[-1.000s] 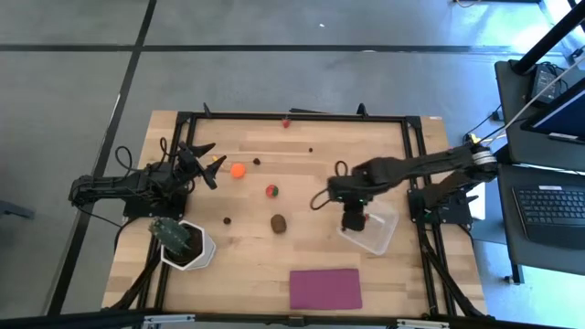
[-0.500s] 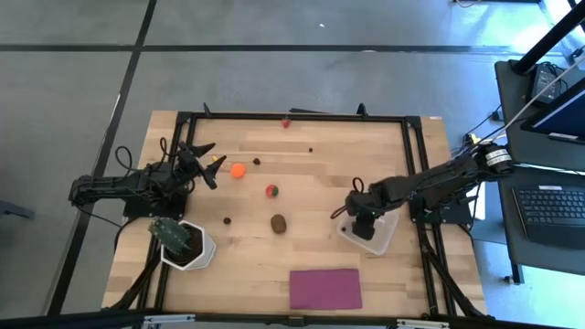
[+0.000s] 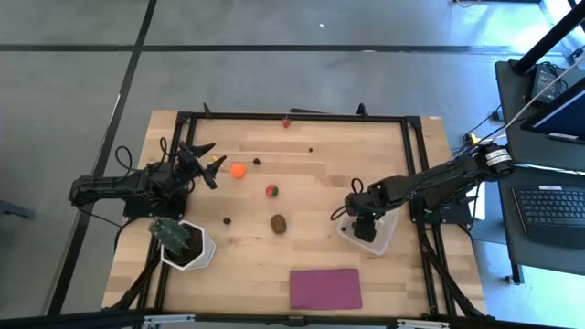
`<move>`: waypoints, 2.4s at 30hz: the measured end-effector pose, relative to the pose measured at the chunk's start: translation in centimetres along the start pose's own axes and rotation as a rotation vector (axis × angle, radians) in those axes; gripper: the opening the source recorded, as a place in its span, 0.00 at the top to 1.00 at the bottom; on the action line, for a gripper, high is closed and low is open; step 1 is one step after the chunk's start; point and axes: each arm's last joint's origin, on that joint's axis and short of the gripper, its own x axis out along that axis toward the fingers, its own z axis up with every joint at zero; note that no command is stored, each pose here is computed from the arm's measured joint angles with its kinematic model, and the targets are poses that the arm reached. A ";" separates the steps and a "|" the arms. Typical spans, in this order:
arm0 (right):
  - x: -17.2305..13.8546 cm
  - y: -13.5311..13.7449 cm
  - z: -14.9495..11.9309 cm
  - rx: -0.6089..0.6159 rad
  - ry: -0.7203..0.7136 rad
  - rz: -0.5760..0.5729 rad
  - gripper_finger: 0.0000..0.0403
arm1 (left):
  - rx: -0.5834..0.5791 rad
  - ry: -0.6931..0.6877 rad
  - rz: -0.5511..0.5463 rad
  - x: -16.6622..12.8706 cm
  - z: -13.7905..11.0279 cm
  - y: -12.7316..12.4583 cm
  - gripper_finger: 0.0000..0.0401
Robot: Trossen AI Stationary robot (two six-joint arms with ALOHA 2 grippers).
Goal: Pick and placing Produce into tupperware
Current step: Put the blueberry into the transparent bin
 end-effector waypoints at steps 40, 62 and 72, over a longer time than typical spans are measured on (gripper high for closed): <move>-2.9 -13.1 15.3 -0.088 -0.991 -0.182 0.43 | -0.023 0.000 0.000 0.0 0.0 0.0 0.32; 3.4 -17.3 16.5 0.050 -0.879 -0.266 0.42 | -0.023 0.000 -0.001 0.0 0.0 0.0 0.32; 3.5 -18.1 16.3 0.068 -0.866 -0.208 0.42 | -0.023 0.000 -0.001 0.0 0.0 0.0 0.32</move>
